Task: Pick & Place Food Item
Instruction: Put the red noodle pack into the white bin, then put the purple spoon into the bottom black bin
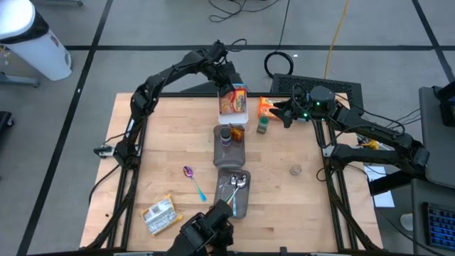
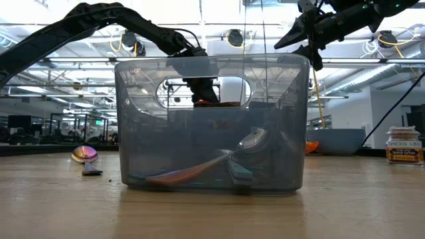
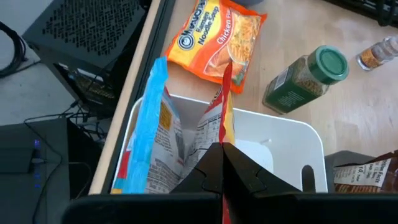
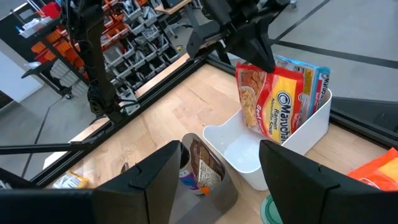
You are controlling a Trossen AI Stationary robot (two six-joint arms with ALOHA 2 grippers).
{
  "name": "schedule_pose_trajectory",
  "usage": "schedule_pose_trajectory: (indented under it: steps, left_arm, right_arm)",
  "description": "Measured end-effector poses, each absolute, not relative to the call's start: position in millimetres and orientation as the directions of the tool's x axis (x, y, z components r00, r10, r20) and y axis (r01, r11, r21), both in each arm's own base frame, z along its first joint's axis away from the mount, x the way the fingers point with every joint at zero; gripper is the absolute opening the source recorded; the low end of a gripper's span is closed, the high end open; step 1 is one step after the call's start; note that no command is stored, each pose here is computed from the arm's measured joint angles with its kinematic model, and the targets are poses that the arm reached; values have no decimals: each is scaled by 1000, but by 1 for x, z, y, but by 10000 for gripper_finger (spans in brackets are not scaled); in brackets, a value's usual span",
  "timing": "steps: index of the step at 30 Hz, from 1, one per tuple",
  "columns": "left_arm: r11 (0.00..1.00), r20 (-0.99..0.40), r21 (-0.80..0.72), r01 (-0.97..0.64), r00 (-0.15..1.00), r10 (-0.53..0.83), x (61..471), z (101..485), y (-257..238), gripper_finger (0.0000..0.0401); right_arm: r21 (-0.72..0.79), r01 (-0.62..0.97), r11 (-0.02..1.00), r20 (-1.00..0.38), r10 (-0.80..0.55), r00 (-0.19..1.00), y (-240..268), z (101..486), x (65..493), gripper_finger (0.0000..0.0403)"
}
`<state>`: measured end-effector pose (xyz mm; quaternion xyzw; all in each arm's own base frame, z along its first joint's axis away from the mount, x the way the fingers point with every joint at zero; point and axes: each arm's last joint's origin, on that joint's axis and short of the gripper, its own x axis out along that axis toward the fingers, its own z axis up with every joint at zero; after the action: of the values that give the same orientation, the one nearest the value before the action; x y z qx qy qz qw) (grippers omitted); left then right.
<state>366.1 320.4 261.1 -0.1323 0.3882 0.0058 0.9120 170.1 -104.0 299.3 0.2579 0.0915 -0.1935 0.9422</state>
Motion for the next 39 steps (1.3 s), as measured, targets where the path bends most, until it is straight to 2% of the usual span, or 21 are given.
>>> schedule_pose_trajectory:
  steps: [21, 32, 39]
  left_arm:
    - [967, -704, -227, -114, 706, -82, 366, 262, 322, 12]
    - [971, -717, -187, -147, 696, -33, 367, 262, 324, 115]
    - [970, -716, -136, -202, 696, 44, 362, 289, 322, 137]
  right_arm:
    - [457, 441, 772, -272, -351, 896, -111, 299, 166, 212]
    - [457, 440, 773, -272, -350, 897, -111, 299, 166, 212]
    - [442, 439, 783, -272, -349, 897, -111, 299, 166, 212]
